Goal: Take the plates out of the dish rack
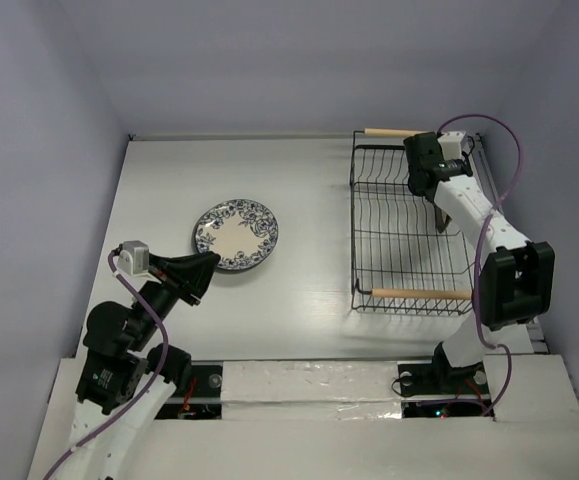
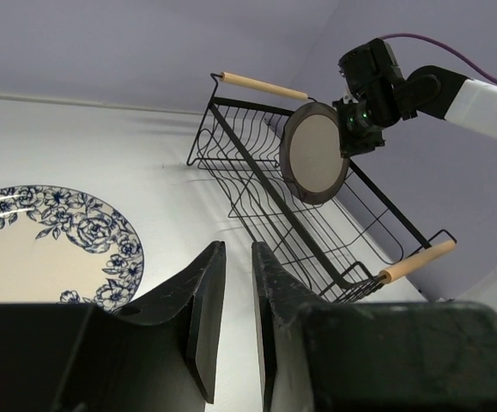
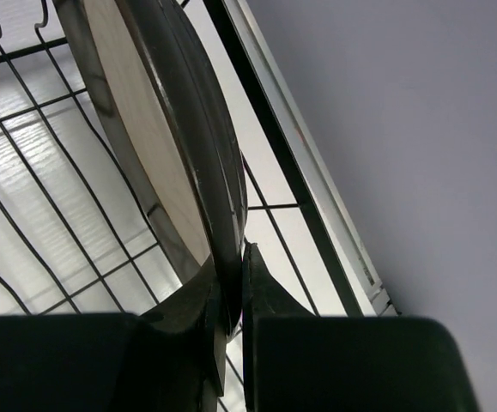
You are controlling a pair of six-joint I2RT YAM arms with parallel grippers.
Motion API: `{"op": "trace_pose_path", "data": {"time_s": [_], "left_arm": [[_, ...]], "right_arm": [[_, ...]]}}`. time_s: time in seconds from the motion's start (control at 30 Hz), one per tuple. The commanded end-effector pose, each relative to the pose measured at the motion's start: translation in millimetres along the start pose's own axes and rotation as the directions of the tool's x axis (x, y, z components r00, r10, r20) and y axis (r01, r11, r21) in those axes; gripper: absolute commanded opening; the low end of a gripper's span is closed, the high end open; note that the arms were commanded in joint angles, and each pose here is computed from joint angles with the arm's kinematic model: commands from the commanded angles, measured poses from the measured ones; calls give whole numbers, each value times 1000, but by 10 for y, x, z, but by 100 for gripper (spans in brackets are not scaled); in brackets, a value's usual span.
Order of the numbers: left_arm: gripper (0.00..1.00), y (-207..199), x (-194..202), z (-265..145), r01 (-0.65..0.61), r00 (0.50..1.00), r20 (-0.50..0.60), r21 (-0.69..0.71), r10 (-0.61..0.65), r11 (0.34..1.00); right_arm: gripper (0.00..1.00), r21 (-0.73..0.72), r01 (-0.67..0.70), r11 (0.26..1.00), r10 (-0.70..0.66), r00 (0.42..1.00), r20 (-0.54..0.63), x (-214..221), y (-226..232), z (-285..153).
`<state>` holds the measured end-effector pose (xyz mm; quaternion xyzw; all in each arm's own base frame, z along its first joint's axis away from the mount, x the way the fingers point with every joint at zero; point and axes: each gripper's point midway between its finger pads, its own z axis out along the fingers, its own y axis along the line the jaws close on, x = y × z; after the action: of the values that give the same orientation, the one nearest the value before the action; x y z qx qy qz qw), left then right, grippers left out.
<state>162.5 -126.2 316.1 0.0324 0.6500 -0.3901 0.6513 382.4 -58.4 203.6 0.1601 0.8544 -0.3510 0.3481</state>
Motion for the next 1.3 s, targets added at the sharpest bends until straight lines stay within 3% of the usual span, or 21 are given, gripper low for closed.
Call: {"op": "trace_pose_path", "data": {"time_s": [0.0, 0.27, 0.5, 0.67, 0.77, 0.8, 0.9, 0.93, 0.97, 1.0, 1.07, 1.27], "left_arm": [[16, -89, -139, -22, -11, 999, 48, 29, 10, 1000], [16, -79, -127, -8, -10, 999, 41, 25, 9, 1000], [16, -61, -112, 13, -7, 999, 33, 17, 7, 1000], [16, -47, -98, 30, -4, 1000, 26, 12, 4, 1000], [16, -34, -85, 40, -3, 1000, 22, 7, 3, 1000], [16, -38, -92, 41, -2, 1000, 23, 8, 2, 1000], [16, -17, -74, 63, -1, 1000, 15, 0, 1, 1000], [16, -4, -65, 71, 0, 1000, 12, -6, 0, 1000], [16, 9, -57, 82, 1, 1000, 8, -11, -1, 1000], [16, 19, -51, 88, 2, 1000, 5, -16, -2, 1000], [16, 47, -39, 101, 3, 1000, 1, -29, -3, 1000], [16, 86, -50, 110, 11, 1000, 7, -52, -10, 999]], "right_arm": [[0, 157, 8, 988, -19, 997, 69, -269, -424, -169], [0, 131, -78, 988, 59, 988, 142, -507, -641, -496], [0, -104, -245, 964, 264, 935, 237, -815, -806, -954], [0, -290, -352, 890, 433, 853, 291, -1034, -1031, -1403], [0, -520, -358, 775, 559, 772, 301, -1186, -982, -1840], [0, -648, -299, 701, 581, 767, 274, -1219, -780, -2059], [0, -838, -226, 496, 646, 741, 183, -1245, -353, -2459], [0, -911, -172, 374, 629, 770, 113, -1189, -45, -2710], [0, -952, -136, 275, 656, 750, 83, -1280, 96, -2909], [0, -969, -118, 219, 632, 773, 49, -1195, 334, -2971], [0, -996, -76, 39, 607, 794, -37, -1171, 748, -3313], [0, -966, -91, -240, 461, 865, -196, -969, 1789, -3766]]}}
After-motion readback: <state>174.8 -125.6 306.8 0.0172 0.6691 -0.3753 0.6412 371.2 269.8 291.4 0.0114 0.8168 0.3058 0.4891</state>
